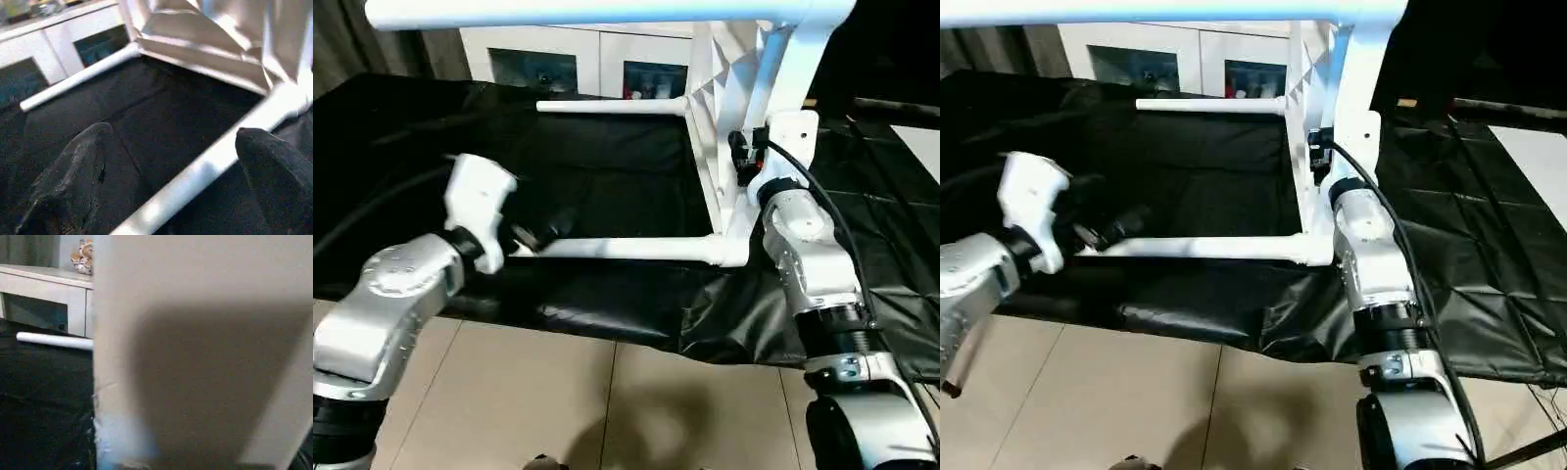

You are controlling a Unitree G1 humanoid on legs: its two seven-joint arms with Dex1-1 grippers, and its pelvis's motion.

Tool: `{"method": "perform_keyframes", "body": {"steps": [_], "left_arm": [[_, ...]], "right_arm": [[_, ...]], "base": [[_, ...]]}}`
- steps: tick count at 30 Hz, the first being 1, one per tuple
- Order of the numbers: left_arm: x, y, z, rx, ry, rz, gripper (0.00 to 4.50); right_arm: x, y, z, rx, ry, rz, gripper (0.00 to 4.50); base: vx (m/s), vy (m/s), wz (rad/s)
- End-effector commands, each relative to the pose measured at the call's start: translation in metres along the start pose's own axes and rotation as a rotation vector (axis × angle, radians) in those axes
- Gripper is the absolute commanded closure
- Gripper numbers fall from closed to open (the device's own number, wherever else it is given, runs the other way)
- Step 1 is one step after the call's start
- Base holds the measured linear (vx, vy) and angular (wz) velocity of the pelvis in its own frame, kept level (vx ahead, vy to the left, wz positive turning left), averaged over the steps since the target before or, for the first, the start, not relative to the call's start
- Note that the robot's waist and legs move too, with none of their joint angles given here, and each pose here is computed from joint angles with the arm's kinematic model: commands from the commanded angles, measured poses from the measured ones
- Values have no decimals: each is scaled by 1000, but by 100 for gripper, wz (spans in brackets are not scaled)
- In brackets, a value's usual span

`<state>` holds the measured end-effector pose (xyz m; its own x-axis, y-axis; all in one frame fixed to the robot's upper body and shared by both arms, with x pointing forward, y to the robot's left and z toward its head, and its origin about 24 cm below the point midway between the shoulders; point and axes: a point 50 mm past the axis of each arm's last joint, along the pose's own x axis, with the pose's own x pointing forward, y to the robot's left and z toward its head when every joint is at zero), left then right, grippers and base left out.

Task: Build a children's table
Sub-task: Flip table

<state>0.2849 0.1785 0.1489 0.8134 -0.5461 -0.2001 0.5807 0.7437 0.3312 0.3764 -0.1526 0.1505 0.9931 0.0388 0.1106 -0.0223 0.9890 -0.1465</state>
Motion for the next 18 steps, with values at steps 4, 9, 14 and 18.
{"method": "perform_keyframes", "body": {"steps": [4,9,14,18], "left_arm": [[4,-7,20,107,-121,-51,7],[6,-5,49,195,-268,-70,7],[4,-2,69,256,-368,-52,7],[-2,-3,86,288,-463,-69,7]], "right_arm": [[7,-5,22,-168,-87,0,259],[14,-17,46,-297,-176,-10,259],[19,-25,70,-424,-271,-6,259],[22,-34,87,-514,-323,-27,258]], "base": [[0,0,0],[0,0,0],[0,0,0],[0,0,0]]}}
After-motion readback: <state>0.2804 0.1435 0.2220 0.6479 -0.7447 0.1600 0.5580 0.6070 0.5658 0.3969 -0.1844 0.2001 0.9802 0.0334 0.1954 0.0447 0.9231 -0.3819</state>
